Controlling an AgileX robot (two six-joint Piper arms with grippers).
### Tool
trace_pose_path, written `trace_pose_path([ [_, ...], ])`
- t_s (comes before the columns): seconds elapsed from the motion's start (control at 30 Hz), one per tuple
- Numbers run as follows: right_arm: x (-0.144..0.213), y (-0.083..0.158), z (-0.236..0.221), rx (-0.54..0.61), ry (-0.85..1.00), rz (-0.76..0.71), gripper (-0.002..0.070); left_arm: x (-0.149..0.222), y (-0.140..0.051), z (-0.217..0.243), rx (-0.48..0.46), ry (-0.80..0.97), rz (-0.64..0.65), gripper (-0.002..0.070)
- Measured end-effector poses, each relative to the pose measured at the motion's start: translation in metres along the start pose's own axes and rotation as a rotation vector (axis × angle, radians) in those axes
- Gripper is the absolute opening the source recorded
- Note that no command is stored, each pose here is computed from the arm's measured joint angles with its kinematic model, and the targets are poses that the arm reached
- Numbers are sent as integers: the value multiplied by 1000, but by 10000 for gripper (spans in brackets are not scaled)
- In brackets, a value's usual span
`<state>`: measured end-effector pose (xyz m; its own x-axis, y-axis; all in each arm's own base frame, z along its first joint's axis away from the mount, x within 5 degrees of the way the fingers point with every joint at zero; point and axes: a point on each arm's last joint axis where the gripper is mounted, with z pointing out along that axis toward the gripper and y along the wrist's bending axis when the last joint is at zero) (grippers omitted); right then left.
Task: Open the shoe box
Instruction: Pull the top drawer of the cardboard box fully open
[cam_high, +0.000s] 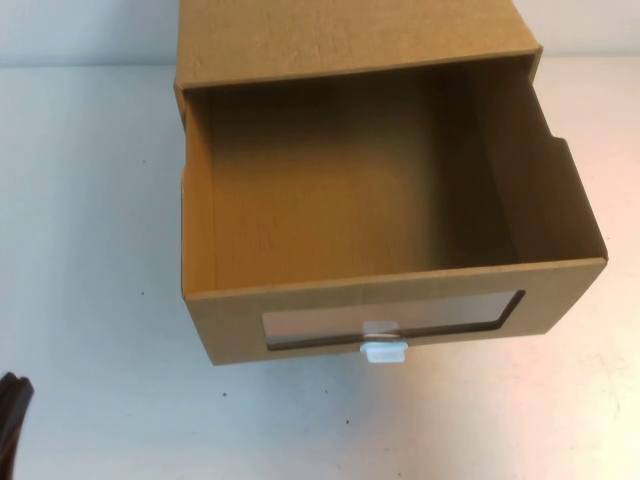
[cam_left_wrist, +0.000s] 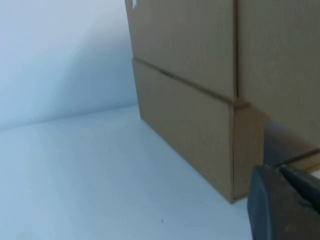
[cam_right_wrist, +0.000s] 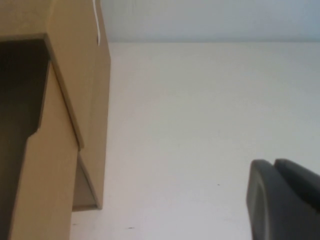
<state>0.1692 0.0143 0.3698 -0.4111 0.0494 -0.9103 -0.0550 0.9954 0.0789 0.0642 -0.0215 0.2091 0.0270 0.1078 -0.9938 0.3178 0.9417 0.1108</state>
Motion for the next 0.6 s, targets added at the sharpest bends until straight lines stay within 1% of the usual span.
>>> trace_pose_path([
  [0.1,0,0,-2,-1,-4,1,-13,9,-1,0,1,18,-2,-6],
  [0.6,3,2,-2,-19,20,34,-13,7,0,0,-5,-6,-9,-6],
])
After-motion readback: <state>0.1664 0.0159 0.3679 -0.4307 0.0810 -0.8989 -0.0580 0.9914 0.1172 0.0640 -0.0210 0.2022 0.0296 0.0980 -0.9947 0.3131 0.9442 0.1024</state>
